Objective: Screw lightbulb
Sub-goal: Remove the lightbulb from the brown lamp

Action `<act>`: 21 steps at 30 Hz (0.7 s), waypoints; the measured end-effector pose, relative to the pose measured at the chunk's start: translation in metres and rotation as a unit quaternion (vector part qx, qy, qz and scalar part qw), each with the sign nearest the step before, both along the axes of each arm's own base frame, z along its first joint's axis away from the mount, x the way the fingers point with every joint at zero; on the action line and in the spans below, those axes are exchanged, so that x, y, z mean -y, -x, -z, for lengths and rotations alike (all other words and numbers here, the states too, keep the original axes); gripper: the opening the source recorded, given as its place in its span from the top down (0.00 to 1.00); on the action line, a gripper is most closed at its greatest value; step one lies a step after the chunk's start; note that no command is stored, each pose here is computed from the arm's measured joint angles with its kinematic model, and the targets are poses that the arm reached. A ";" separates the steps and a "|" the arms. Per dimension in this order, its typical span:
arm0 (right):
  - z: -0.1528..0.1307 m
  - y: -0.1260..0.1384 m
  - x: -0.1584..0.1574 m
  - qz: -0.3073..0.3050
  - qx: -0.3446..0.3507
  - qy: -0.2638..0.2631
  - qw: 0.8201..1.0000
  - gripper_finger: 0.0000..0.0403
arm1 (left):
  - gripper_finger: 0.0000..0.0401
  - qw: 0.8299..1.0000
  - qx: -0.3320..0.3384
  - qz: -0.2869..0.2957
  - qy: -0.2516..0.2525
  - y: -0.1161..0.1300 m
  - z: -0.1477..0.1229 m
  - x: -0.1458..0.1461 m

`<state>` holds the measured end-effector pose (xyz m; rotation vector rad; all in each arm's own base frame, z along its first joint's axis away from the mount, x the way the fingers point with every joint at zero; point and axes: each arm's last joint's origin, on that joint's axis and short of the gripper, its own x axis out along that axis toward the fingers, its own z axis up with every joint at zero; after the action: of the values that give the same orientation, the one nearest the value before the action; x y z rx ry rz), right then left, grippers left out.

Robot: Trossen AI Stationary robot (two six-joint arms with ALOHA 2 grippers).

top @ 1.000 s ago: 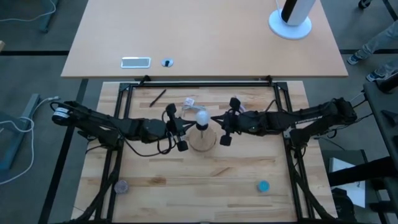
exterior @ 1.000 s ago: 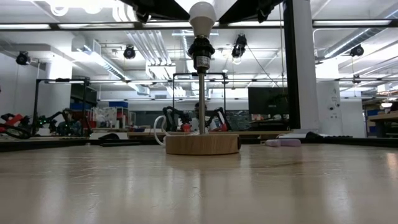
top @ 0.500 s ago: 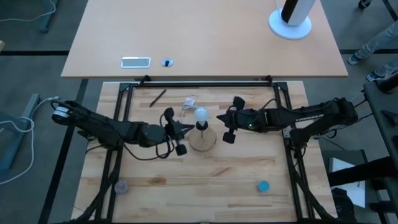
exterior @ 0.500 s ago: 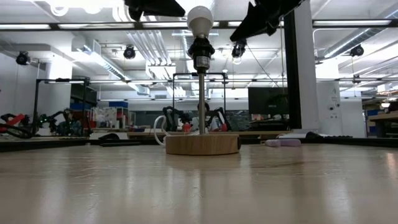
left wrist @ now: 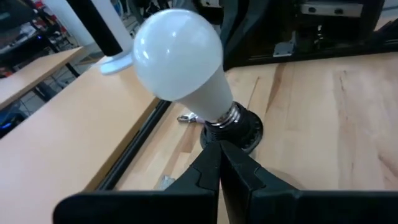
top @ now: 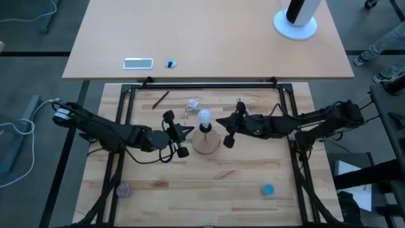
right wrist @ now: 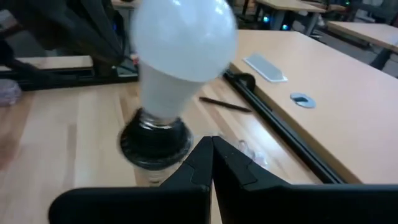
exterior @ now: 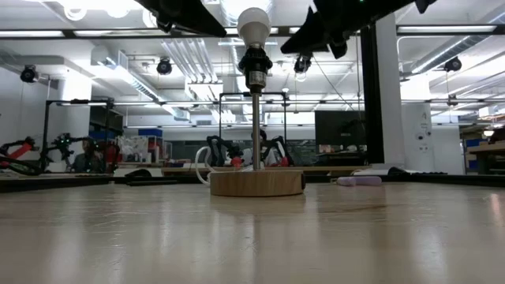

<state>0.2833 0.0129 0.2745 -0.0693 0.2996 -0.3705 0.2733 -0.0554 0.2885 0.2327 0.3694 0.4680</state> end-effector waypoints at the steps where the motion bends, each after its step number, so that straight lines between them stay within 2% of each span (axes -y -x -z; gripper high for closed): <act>1: 0.001 0.000 0.002 0.003 0.001 0.000 1.000 1.00 | 1.00 1.000 -0.001 -0.002 -0.003 0.000 0.000 -0.002; 6: -0.001 -0.001 0.010 0.019 0.011 -0.014 1.000 1.00 | 1.00 0.999 -0.006 -0.029 -0.012 -0.003 0.000 -0.018; 10: -0.003 -0.003 0.013 -0.035 0.025 -0.074 0.996 0.95 | 1.00 0.999 -0.010 -0.051 -0.013 -0.004 0.001 -0.031; 14: -0.002 -0.004 0.017 -0.035 0.030 -0.105 0.993 0.82 | 1.00 1.000 -0.014 -0.028 0.000 -0.006 0.002 -0.036; 21: -0.003 -0.005 0.018 -0.048 0.045 -0.142 0.988 0.52 | 1.00 1.000 -0.014 0.002 0.013 -0.007 0.002 -0.034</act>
<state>0.2879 -0.0054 0.2772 0.2110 0.2570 -0.2309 0.2800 -0.0209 0.2864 0.2146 0.4030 0.4562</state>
